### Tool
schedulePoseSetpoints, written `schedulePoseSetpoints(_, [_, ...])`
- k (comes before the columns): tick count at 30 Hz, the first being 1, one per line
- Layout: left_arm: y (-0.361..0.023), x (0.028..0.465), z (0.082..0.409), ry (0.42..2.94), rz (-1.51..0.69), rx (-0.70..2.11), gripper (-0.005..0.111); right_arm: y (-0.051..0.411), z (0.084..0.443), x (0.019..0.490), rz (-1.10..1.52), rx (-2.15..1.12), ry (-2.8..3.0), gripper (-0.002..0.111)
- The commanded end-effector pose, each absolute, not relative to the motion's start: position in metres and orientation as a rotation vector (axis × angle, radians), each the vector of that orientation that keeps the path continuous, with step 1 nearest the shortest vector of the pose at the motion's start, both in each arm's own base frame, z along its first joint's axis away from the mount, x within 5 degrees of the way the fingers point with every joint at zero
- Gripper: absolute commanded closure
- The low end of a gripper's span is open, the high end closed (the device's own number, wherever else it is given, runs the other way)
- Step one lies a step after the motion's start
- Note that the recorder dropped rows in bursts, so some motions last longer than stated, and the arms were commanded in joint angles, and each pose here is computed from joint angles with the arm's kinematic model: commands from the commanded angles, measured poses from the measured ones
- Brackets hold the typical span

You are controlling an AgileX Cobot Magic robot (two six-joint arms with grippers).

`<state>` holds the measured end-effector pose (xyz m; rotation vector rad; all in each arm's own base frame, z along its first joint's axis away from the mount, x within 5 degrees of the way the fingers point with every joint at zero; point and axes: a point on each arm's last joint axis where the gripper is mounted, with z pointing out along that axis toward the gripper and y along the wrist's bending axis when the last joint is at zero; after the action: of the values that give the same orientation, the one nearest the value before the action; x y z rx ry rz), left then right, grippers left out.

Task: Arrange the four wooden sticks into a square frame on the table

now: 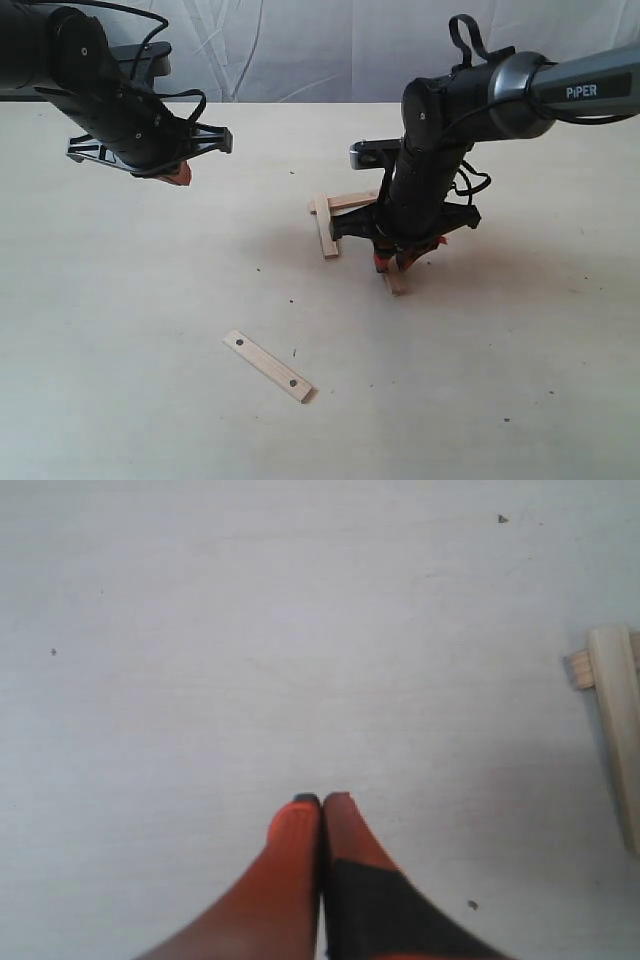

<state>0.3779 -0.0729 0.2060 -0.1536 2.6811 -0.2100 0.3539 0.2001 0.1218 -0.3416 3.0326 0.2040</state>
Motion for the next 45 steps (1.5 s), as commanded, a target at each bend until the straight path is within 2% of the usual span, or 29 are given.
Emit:
schedulePoseSetpoints(1, [-0.073, 0.377, 0.210, 2.668, -0.218, -0.158, 0.107, 0.199, 0.130, 0.354, 0.217, -0.332, 3.023, 0.062])
schedulePoseSetpoints(5, [-0.073, 0.378, 0.210, 2.659, -0.217, -0.156, 0.107, 0.204, 0.160, 0.359, 0.277, -0.326, 2.963, 0.071])
schedulePoseSetpoints(8, [-0.073, 0.379, 0.211, 2.644, -0.220, -0.156, 0.107, 0.206, 0.168, 0.361, 0.307, -0.324, 2.934, 0.076])
schedulePoseSetpoints(16, [-0.073, 0.381, 0.211, 2.622, -0.224, -0.156, 0.107, 0.207, 0.131, 0.362, 0.257, -0.357, 3.033, 0.066])
schedulePoseSetpoints(27, [-0.073, 0.381, 0.212, 2.618, -0.222, -0.149, 0.107, 0.206, 0.111, 0.364, 0.238, -0.353, 3.052, 0.066])
schedulePoseSetpoints(42, [-0.073, 0.381, 0.212, 2.618, -0.222, -0.149, 0.107, 0.207, 0.121, 0.367, 0.249, -0.355, 2.999, 0.066])
schedulePoseSetpoints(44, [-0.073, 0.381, 0.212, 2.618, -0.222, -0.149, 0.107, 0.207, 0.115, 0.366, 0.244, -0.351, 3.026, 0.075])
schedulePoseSetpoints(45, [-0.073, 0.381, 0.212, 2.618, -0.222, -0.149, 0.107, 0.207, 0.112, 0.366, 0.244, -0.347, 3.037, 0.087])
